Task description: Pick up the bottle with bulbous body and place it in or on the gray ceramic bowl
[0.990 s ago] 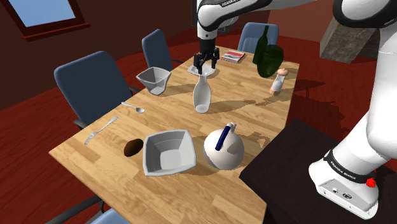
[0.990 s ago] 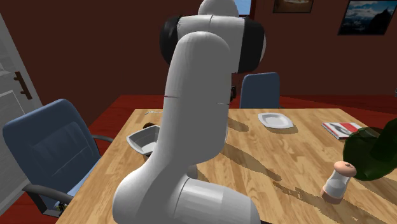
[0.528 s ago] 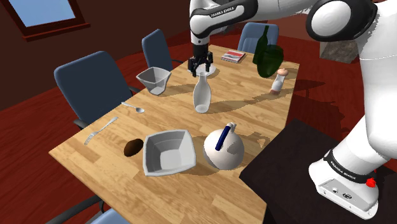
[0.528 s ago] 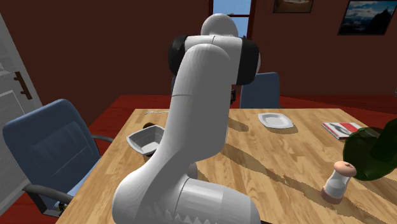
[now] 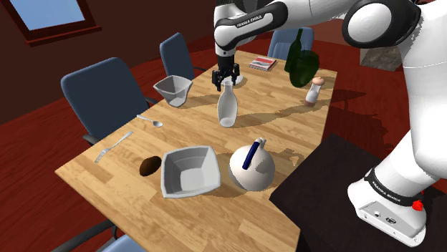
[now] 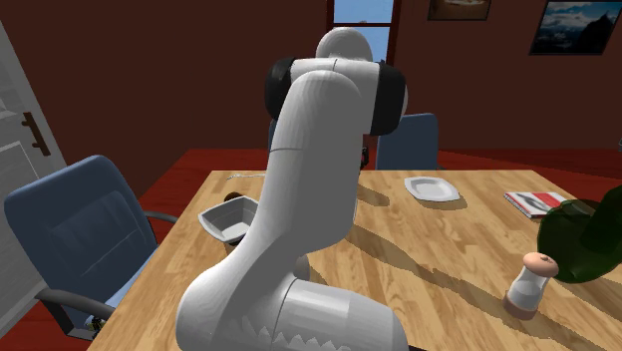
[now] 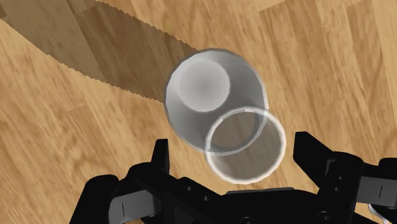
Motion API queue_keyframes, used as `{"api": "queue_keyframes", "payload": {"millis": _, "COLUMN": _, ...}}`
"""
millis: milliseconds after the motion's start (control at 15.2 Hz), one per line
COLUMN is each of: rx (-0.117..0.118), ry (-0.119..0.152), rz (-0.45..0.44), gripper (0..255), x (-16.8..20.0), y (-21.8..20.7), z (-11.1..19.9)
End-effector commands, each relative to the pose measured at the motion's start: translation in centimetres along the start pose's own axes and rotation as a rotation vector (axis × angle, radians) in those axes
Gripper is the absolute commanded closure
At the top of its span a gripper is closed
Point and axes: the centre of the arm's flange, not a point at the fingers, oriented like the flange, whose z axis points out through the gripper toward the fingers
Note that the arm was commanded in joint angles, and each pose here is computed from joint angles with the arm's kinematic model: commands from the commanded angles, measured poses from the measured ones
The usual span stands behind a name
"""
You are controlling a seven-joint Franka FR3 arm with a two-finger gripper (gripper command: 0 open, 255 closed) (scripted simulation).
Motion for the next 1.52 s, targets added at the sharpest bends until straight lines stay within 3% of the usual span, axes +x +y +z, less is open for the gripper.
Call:
{"api": "queue_keyframes", "payload": {"millis": 0, "rx": 0.0, "ry": 0.0, "rz": 0.0, "gripper": 0, "x": 0.0, "y": 0.0, "z": 0.0}}
{"api": "queue_keyframes", "payload": {"millis": 132, "rx": 0.0, "ry": 0.0, "rz": 0.0, "gripper": 0, "x": 0.0, "y": 0.0, "z": 0.0}}
{"api": "queue_keyframes", "payload": {"millis": 198, "rx": 0.0, "ry": 0.0, "rz": 0.0, "gripper": 255, "x": 0.0, "y": 0.0, "z": 0.0}}
{"api": "queue_keyframes", "payload": {"millis": 792, "rx": 0.0, "ry": 0.0, "rz": 0.0, "gripper": 255, "x": 0.0, "y": 0.0, "z": 0.0}}
{"api": "queue_keyframes", "payload": {"millis": 1452, "rx": 0.0, "ry": 0.0, "rz": 0.0, "gripper": 255, "x": -0.4, "y": 0.0, "z": -5.2}}
